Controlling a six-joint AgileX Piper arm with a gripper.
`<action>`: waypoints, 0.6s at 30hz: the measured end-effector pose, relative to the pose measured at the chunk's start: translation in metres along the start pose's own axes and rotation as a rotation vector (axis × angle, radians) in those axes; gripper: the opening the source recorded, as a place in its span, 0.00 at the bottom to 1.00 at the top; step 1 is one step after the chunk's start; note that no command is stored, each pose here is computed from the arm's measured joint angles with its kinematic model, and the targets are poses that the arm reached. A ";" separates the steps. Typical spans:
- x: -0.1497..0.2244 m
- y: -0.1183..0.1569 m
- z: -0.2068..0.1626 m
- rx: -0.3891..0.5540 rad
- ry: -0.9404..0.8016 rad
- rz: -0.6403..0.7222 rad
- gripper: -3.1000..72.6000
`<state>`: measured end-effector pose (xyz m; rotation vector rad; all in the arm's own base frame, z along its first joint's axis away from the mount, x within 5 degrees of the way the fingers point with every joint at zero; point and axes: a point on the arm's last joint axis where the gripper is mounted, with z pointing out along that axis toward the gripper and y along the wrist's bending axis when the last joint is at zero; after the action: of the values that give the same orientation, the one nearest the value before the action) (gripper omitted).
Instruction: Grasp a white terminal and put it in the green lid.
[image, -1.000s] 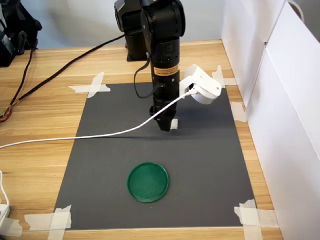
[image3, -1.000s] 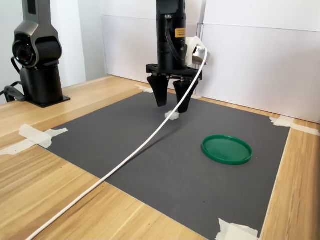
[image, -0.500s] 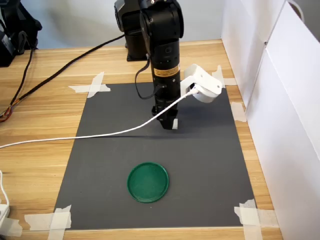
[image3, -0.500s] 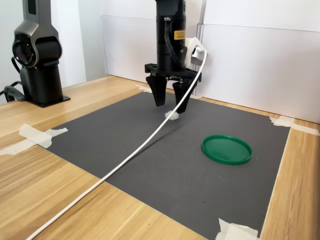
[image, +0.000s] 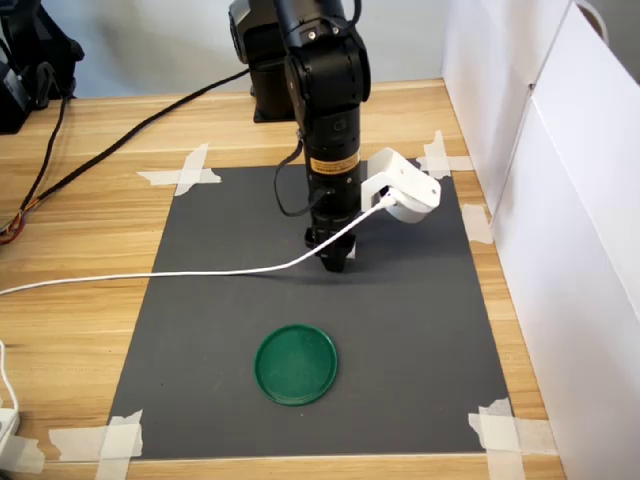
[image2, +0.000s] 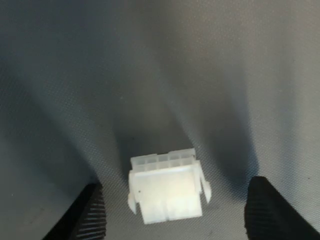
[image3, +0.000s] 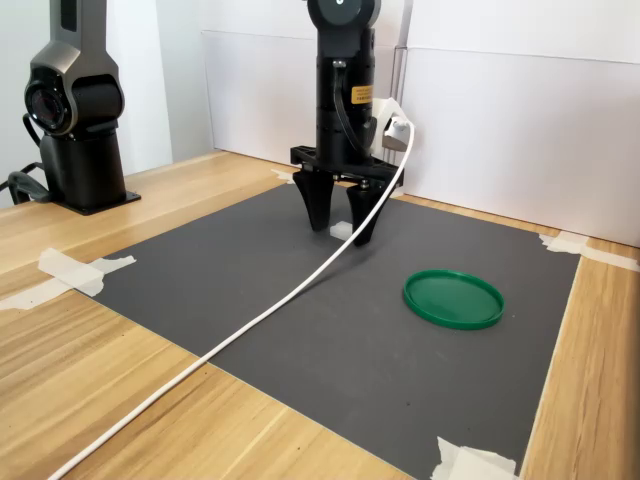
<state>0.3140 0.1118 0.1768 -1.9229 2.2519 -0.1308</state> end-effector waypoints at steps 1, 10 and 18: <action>0.000 0.000 0.000 0.000 0.000 0.000 0.91; -0.001 0.000 0.001 0.001 -0.011 0.011 0.58; -0.001 0.000 0.001 -0.001 -0.013 0.051 0.45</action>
<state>0.3144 0.1130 0.1764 -1.8590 2.2909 -0.1105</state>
